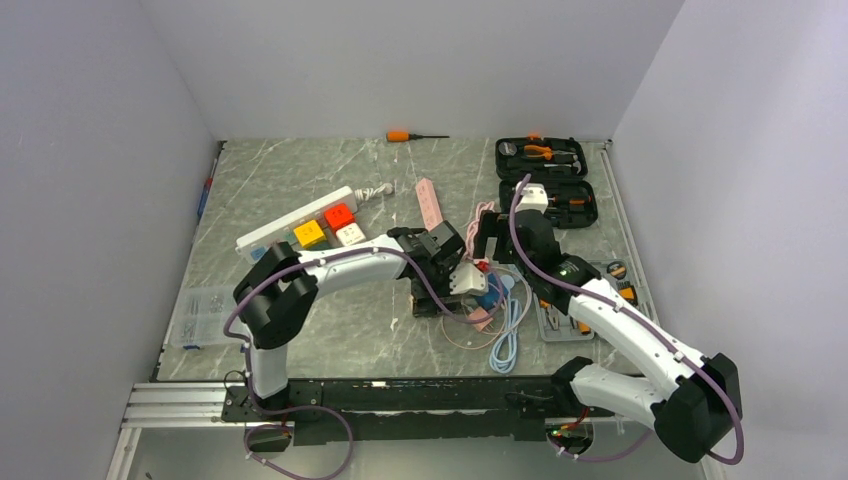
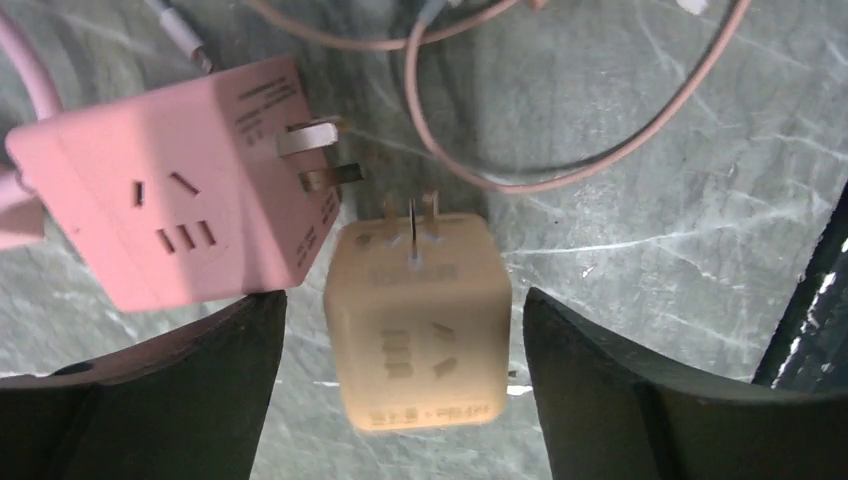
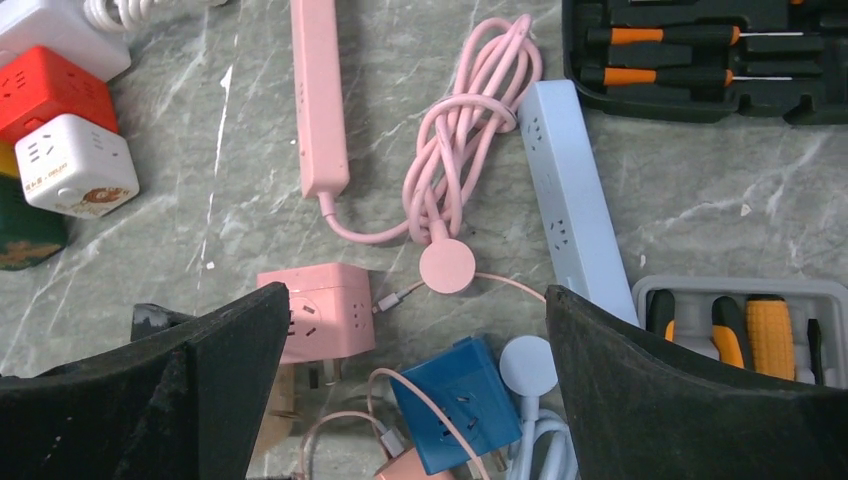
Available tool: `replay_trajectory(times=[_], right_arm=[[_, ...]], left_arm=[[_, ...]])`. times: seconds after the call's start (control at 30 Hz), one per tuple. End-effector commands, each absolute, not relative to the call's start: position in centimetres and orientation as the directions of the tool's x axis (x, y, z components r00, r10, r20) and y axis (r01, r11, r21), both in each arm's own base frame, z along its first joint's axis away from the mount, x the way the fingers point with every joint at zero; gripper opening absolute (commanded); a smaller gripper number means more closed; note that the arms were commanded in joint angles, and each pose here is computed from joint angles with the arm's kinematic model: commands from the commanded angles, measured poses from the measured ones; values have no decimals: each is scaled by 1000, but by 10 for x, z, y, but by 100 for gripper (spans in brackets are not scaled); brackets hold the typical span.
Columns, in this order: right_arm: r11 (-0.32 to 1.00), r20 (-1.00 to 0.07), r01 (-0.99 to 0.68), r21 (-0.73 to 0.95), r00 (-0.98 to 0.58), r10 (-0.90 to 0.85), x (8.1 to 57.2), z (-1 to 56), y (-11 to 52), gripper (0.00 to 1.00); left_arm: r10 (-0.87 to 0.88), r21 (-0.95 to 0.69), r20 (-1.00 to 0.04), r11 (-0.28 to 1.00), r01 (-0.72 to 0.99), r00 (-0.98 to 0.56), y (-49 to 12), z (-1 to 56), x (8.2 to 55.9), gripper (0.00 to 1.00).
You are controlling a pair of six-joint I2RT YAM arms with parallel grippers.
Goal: Pull the plug off the socket
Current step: Place the plug at the center of the board, then move the socket to the center of the board.
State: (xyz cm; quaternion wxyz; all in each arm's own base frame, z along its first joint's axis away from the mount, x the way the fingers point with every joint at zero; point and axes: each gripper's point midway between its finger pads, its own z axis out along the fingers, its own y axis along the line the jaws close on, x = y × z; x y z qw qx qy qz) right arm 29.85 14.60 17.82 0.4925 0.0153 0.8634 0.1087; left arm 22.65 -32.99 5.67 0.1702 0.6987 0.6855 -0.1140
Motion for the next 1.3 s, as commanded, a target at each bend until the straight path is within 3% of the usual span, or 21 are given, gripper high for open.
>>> replay_trajectory(times=[0.0,0.17,0.43,0.5,0.63,0.73,0.9,1.07,1.27], right_arm=[[971,-869,-35,236,-455,195,304,192,137,100],[971,-868,-21,239,-452,204,307,192,136,100],[961,-862,-61,269,-460,212,312,193,148,100],[955,-862,-105,277,-467,199,312,195,157,100],[942,-847,-146,302,-495,195,313,189,170,100],[936,-839,-163,311,-509,190,313,187,176,100],[933,-846,-186,308,-502,179,311,193,181,100],[930,-847,-207,302,-506,163,308,194,186,100],[926,-846,-230,299,-514,145,307,193,194,100]], left_arm=[[899,7,-436,-30,1000,30,-346,62,212,99],[909,-80,-416,-47,996,9,-331,69,203,99],[858,-217,-494,35,976,-141,-286,166,220,100],[824,-207,-527,110,972,-206,-257,190,245,99],[744,-62,-547,423,904,-385,-191,213,322,99],[675,8,-506,627,779,-537,-132,204,366,99],[547,80,-487,804,589,-681,-40,175,407,99],[456,99,-460,879,467,-762,27,144,412,100],[462,149,-426,884,443,-778,56,116,403,99]])
